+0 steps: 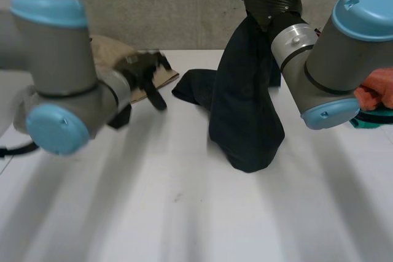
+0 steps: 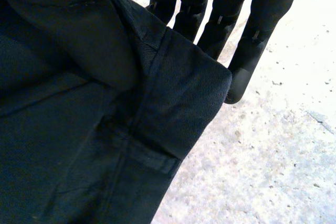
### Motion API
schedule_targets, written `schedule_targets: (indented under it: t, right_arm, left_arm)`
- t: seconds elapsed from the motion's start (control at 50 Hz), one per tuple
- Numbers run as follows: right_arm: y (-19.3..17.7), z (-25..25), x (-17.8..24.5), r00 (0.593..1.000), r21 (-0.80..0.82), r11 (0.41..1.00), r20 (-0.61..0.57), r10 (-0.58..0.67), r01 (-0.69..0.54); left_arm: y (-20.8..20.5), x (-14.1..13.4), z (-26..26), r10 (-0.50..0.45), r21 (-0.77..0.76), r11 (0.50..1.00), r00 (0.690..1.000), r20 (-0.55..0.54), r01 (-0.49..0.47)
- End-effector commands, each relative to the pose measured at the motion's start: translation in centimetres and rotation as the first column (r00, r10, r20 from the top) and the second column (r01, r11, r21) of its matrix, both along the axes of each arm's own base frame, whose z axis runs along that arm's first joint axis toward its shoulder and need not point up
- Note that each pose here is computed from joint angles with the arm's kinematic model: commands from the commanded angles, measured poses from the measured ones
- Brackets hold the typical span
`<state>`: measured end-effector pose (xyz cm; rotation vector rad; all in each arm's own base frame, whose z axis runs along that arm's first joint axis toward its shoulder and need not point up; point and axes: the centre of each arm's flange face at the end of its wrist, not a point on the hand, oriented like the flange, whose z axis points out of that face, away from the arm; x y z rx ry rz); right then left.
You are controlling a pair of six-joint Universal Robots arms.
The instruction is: Fold the laundry.
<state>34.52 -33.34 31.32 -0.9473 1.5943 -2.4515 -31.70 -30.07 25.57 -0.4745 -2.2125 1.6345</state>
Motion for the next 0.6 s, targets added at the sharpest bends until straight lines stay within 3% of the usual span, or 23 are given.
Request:
schedule_targets:
  t: [0.02,0.26,0.6]
  right_arm:
    - [0.8,0.1,0.6,0.999,-0.018,0.999,-0.020,-0.032,0.032]
    - [5.2,0.5,1.9,0.999,0.033,0.999,-0.042,0.010,-0.009]
    - [8.0,1.6,1.8,1.000,0.099,0.995,0.007,0.012,-0.012]
  left_arm:
    - [3.3,-0.8,-4.8,-0.034,0.191,0.981,0.999,0.000,0.033]
    - [6.3,-3.8,-7.4,-0.085,0.329,0.938,0.992,-0.092,0.111]
    - [9.4,-9.7,-8.1,-0.137,0.348,0.915,0.968,-0.211,0.205]
